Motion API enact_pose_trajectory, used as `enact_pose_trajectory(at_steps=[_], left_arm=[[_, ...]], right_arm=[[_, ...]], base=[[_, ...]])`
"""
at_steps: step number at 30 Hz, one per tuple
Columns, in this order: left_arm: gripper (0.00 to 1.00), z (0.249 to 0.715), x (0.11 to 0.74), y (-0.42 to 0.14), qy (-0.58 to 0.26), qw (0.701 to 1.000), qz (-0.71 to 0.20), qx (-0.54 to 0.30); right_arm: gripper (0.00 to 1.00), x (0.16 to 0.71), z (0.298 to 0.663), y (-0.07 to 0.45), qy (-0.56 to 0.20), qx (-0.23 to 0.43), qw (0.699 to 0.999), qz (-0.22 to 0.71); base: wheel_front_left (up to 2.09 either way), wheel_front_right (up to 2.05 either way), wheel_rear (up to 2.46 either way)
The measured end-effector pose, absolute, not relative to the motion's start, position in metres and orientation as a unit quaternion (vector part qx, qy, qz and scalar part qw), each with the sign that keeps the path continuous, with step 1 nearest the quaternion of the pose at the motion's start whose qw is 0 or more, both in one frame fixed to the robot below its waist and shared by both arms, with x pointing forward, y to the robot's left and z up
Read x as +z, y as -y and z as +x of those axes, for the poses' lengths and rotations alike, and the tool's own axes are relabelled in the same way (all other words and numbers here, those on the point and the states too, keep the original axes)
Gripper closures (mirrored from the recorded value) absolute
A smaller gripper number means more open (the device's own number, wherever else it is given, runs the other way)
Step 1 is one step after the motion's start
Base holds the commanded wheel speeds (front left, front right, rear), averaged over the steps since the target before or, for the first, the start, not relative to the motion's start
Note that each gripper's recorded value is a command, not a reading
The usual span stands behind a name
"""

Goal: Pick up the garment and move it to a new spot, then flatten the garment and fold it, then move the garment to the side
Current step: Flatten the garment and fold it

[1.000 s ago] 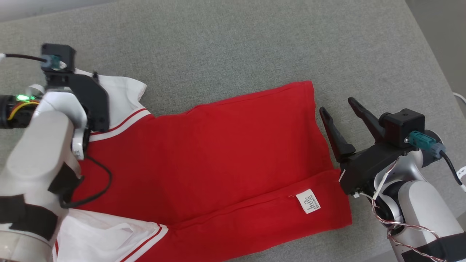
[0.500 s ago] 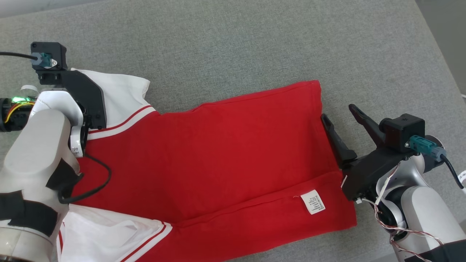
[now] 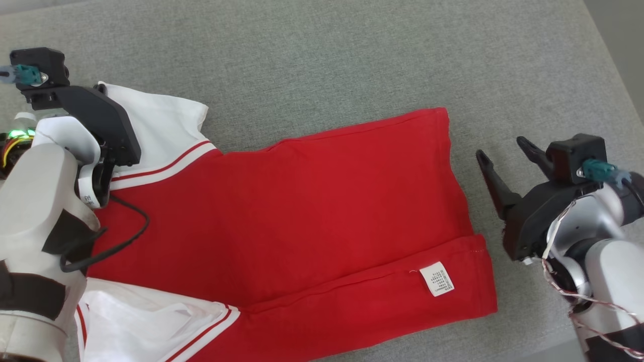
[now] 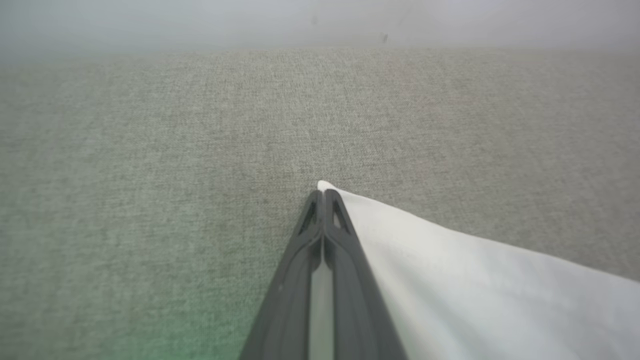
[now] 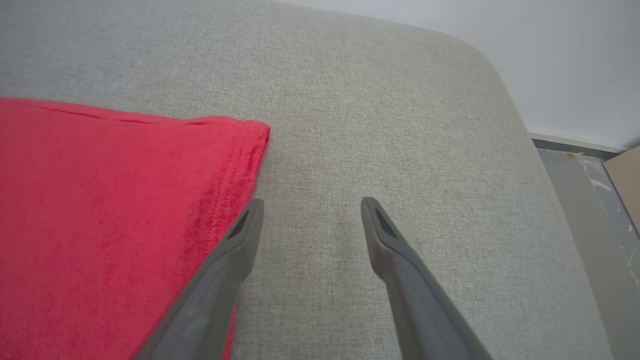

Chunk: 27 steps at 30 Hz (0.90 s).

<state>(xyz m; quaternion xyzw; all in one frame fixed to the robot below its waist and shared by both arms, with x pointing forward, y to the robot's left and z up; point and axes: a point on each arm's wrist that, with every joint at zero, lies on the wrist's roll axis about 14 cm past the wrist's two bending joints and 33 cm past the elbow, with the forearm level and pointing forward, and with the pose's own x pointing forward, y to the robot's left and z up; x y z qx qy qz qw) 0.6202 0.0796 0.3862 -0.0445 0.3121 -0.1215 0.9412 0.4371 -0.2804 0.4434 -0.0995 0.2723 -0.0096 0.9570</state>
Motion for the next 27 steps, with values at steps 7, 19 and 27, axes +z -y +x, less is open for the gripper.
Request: enact_pose_trajectory(at_steps=[7, 19, 27], left_arm=[[1.0, 0.62, 0.395, -0.085, -0.307, 0.942, -0.049, -0.128], [1.0, 0.621, 0.392, -0.087, -0.307, 0.942, -0.051, -0.127], [1.0, 0.622, 0.391, -0.09, -0.307, 0.942, -0.04, -0.128]], right_arm=[[0.0, 0.457, 0.458, 0.284, -0.285, 0.003, 0.948, -0.145], [0.05, 0.427, 0.5, 0.265, -0.315, 0.038, 0.942, -0.113], [0.62, 0.402, 0.503, 0.256, -0.353, 0.055, 0.926, -0.123]], base=[[0.0, 0.0, 0.0], [0.0, 0.0, 0.0], [0.0, 0.0, 0.0]])
